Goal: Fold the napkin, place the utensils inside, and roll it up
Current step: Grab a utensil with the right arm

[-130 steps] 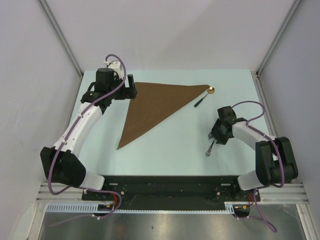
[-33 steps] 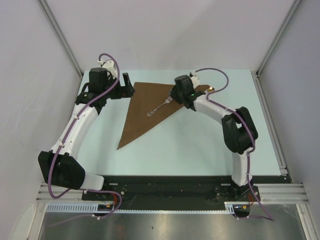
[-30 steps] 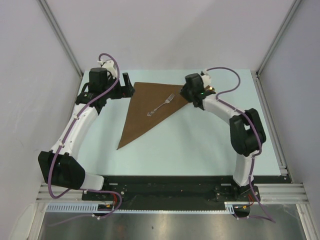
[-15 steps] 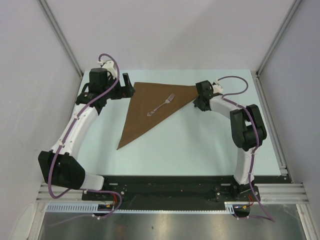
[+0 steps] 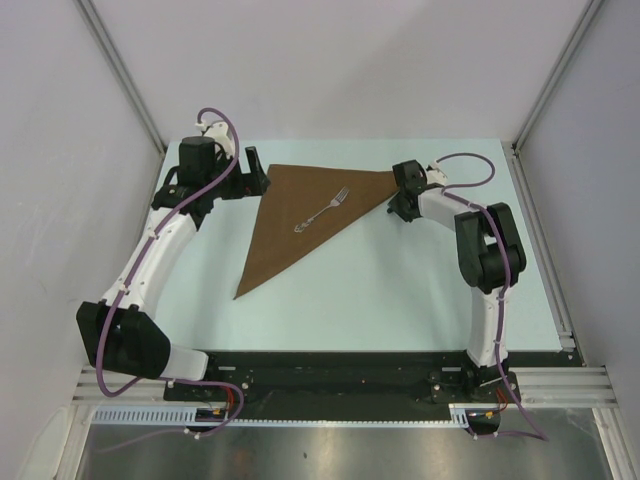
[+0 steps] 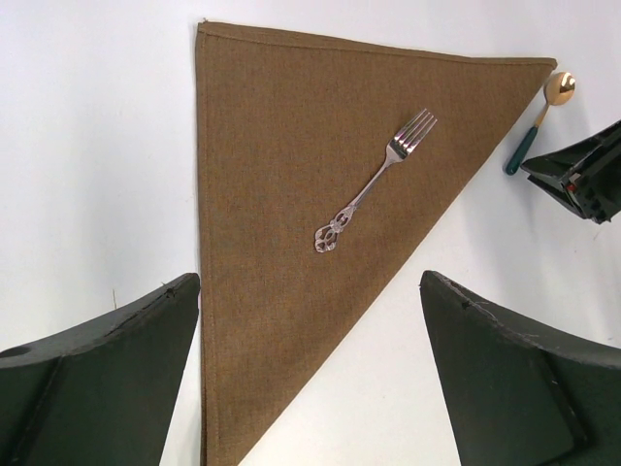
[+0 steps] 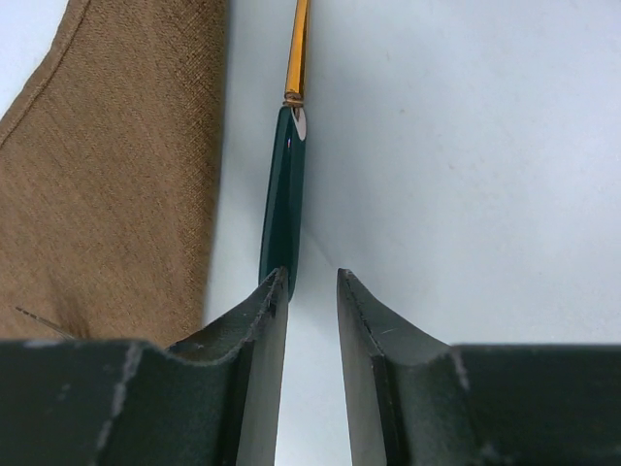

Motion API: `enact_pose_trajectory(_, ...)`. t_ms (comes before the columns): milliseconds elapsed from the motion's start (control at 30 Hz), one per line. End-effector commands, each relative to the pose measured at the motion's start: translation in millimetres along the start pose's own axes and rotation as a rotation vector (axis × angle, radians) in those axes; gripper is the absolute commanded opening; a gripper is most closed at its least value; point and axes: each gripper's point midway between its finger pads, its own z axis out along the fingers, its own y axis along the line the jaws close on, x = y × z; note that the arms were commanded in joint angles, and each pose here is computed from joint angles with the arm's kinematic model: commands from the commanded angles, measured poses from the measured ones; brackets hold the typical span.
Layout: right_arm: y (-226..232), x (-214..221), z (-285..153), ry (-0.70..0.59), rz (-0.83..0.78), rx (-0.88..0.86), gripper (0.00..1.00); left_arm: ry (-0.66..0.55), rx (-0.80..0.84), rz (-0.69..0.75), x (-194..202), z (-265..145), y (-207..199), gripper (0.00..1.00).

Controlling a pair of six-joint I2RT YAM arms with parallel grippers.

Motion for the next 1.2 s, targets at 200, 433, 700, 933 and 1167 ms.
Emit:
enact_pose_trajectory(200, 7, -17, 10, -0.034, 0.000, 0.001, 0.34, -0.032, -0.002, -0.012, -8, 2, 2, 1.00)
enact_pose_trajectory(433, 5, -15, 21, -0.018, -0.024, 0.044, 0.35, -0.029, -0.006, -0.011, -7, 4, 3, 1.00)
enact_pose_trajectory(700, -5, -13, 30, -0.010, -0.063, 0.121, 0.36, -0.026, 0.000, -0.010, -7, 4, 1, 1.00)
enact_pose_trajectory(933, -20, -12, 35, 0.058, -0.135, 0.218, 0.31, -0.029, 0.005, -0.009, -8, 2, 0, 1.00)
enact_pose_trajectory(1167, -20, -5, 26, 0.089, -0.149, 0.192, 0.00, -0.029, 0.012, -0.013, -8, 2, -1, 1.00)
